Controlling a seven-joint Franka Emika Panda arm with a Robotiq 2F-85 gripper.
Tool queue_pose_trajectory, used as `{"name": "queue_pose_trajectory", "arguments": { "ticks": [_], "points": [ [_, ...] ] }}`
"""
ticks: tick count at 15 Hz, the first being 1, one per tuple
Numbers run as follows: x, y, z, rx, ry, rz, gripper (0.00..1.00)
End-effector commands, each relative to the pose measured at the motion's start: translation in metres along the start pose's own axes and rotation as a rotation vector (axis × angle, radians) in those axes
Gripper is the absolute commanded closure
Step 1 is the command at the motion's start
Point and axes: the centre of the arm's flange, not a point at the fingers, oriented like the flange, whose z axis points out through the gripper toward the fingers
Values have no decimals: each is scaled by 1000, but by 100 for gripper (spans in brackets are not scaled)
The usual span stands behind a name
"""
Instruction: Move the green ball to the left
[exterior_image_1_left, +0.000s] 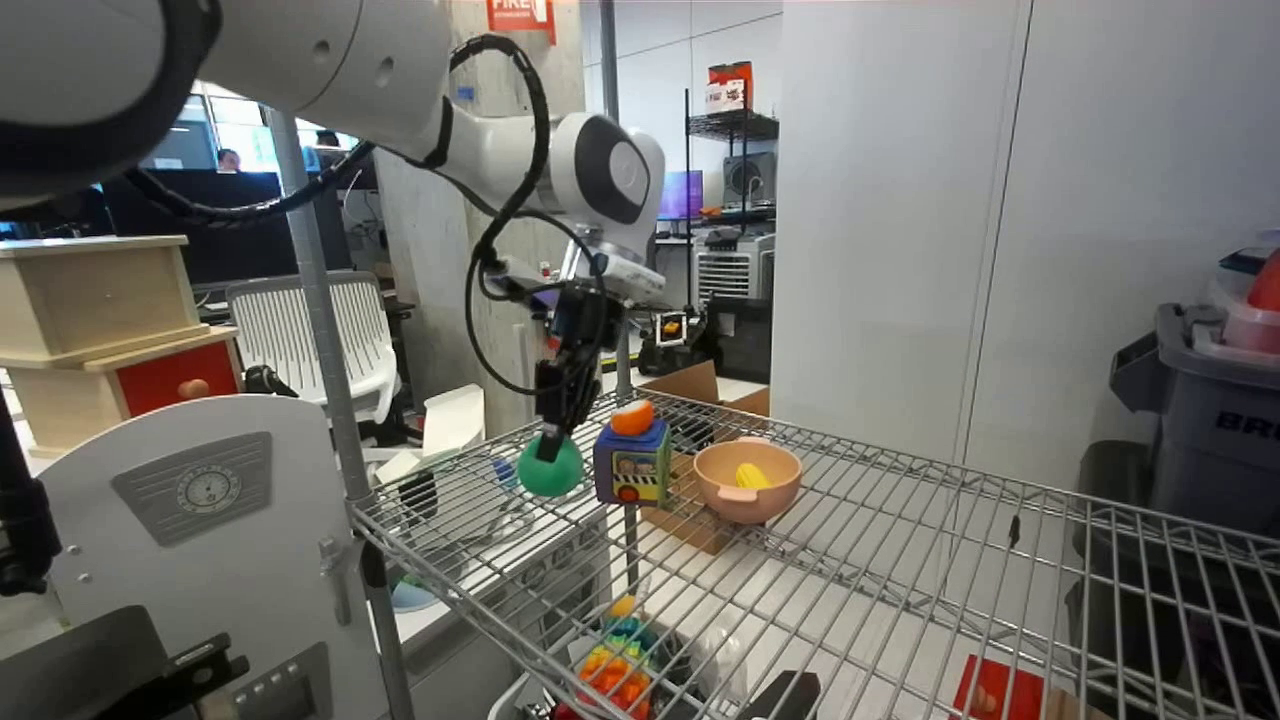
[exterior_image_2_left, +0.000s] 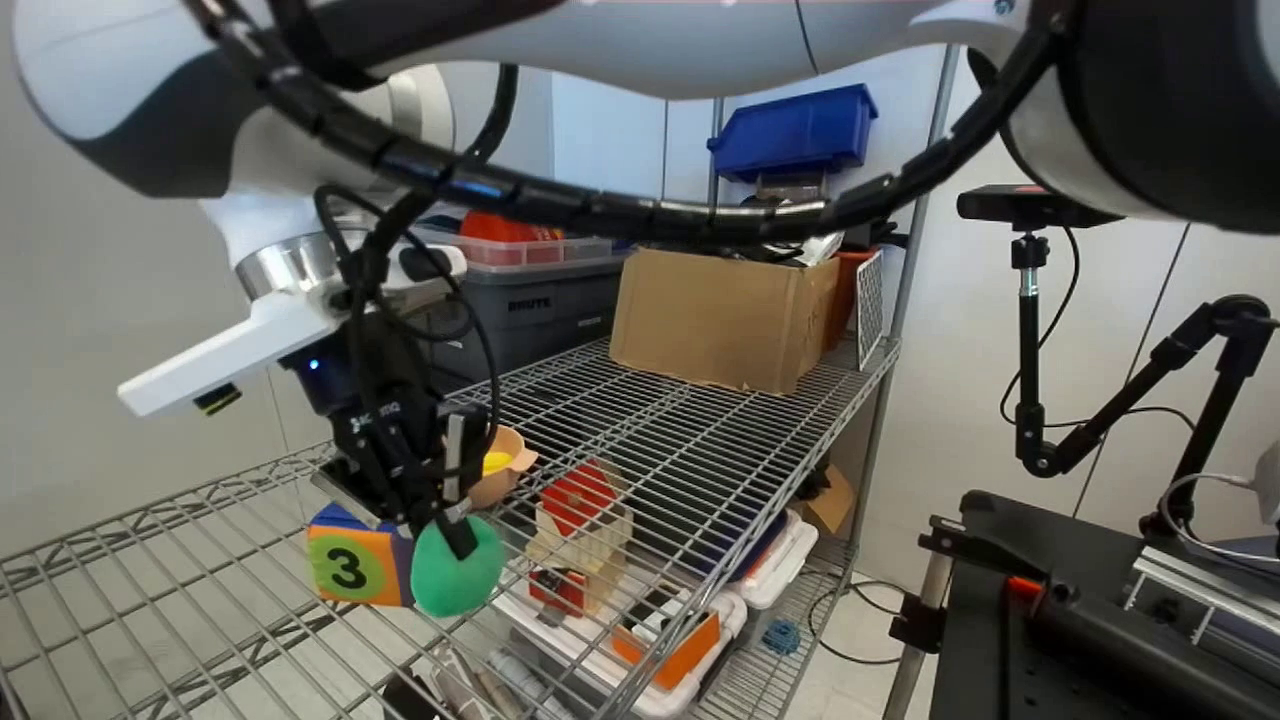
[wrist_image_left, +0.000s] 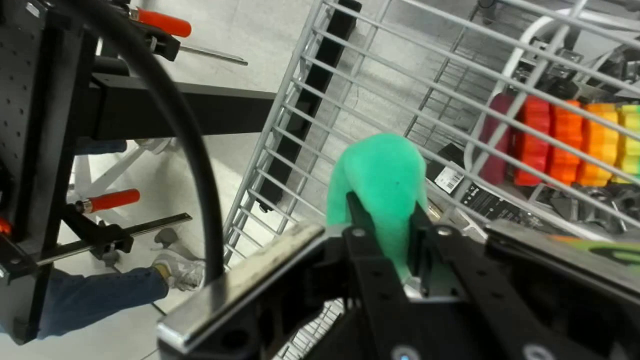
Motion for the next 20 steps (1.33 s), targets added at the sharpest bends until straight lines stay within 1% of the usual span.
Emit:
{"name": "queue_pose_trajectory", "arguments": {
  "ticks": [1,4,5,6,7,8,14,15,20],
  "points": [
    [-18,-49,14,-49,99,-85,95],
    [-31,-58,36,-70,168,-116,95],
    [-34,-61,40,-62,183,-124,95],
    [-34,-61,42,-62,208,-130,56],
    [-35,-61,42,-61,223,-140,54],
    [-35,-61,40,-53,236,-147,48],
    [-34,-53,28,-8,256,-207,4],
    [-36,-49,27,-2,257,-220,1],
    [-45,-32,9,31,266,-264,0]
  ]
}}
